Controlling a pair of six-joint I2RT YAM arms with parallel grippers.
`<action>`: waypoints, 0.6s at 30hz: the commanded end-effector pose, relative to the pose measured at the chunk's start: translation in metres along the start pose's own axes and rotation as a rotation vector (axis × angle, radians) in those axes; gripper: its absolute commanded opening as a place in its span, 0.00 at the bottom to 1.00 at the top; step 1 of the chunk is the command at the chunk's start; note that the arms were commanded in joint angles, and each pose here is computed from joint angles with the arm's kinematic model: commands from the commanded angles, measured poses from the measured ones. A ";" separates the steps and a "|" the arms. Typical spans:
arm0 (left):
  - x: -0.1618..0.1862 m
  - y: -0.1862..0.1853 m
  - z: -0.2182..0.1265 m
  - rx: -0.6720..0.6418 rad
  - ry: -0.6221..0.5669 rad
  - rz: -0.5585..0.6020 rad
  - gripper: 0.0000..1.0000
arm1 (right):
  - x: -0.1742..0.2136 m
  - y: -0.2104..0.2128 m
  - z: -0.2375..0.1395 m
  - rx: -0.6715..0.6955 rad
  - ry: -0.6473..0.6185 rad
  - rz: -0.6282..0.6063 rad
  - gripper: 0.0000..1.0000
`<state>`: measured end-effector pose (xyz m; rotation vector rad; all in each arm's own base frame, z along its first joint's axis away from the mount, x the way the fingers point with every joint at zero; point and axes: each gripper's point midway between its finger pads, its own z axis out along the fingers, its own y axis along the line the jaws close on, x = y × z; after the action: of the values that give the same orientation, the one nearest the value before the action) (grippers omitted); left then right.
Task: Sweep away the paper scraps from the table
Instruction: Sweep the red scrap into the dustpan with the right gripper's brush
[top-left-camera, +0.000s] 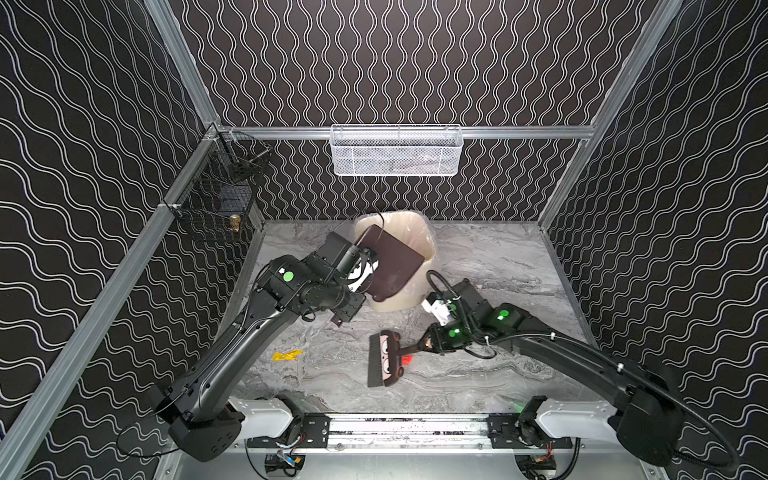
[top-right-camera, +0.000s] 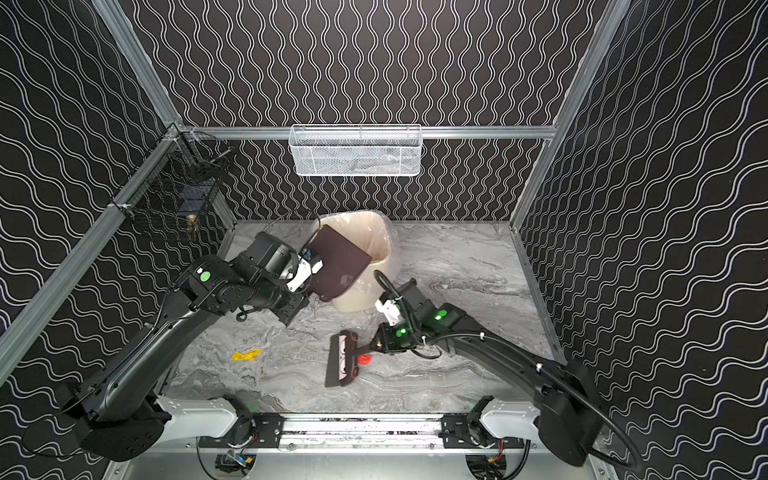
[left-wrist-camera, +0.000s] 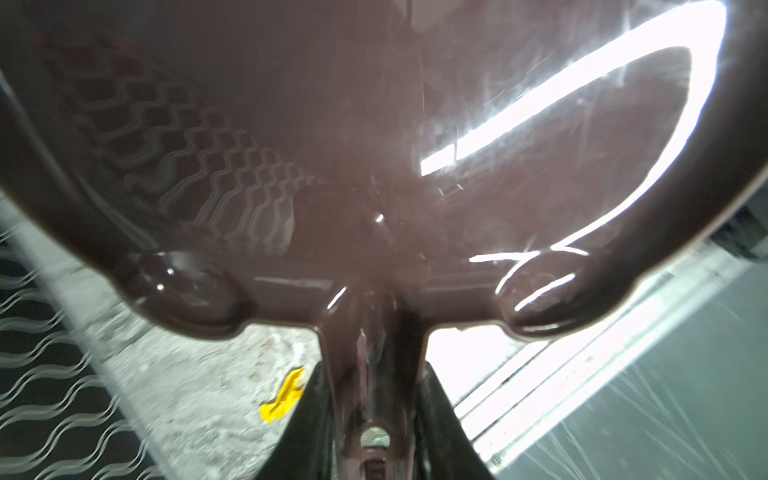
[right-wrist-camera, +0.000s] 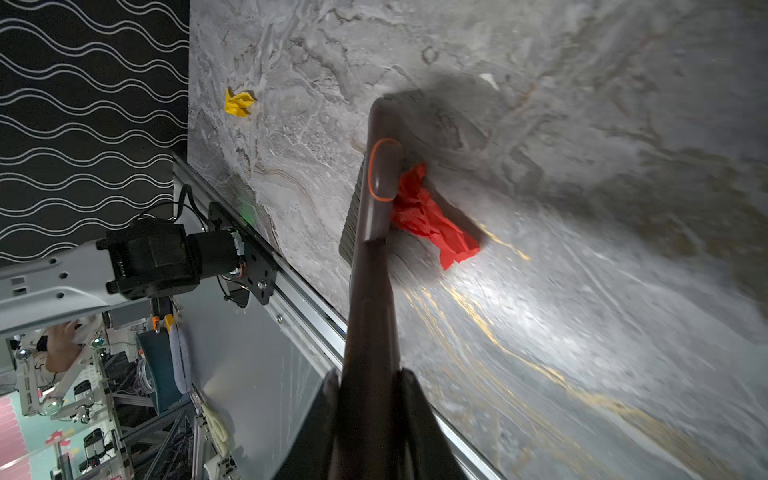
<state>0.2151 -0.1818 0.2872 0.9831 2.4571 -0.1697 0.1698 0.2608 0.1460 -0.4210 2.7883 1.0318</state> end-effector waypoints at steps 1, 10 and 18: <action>0.005 -0.033 0.001 0.097 0.026 0.060 0.00 | 0.033 -0.042 -0.020 0.151 0.099 0.066 0.00; 0.032 -0.082 0.015 0.205 0.154 0.137 0.00 | 0.024 -0.041 -0.078 0.213 0.041 0.104 0.00; 0.065 -0.090 0.021 0.239 0.257 0.106 0.00 | 0.016 -0.017 -0.133 0.231 -0.084 0.129 0.00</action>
<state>0.1353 -0.2173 0.2377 1.3118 2.5877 -0.2867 0.1646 0.1738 0.2271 -0.2377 2.8065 0.7875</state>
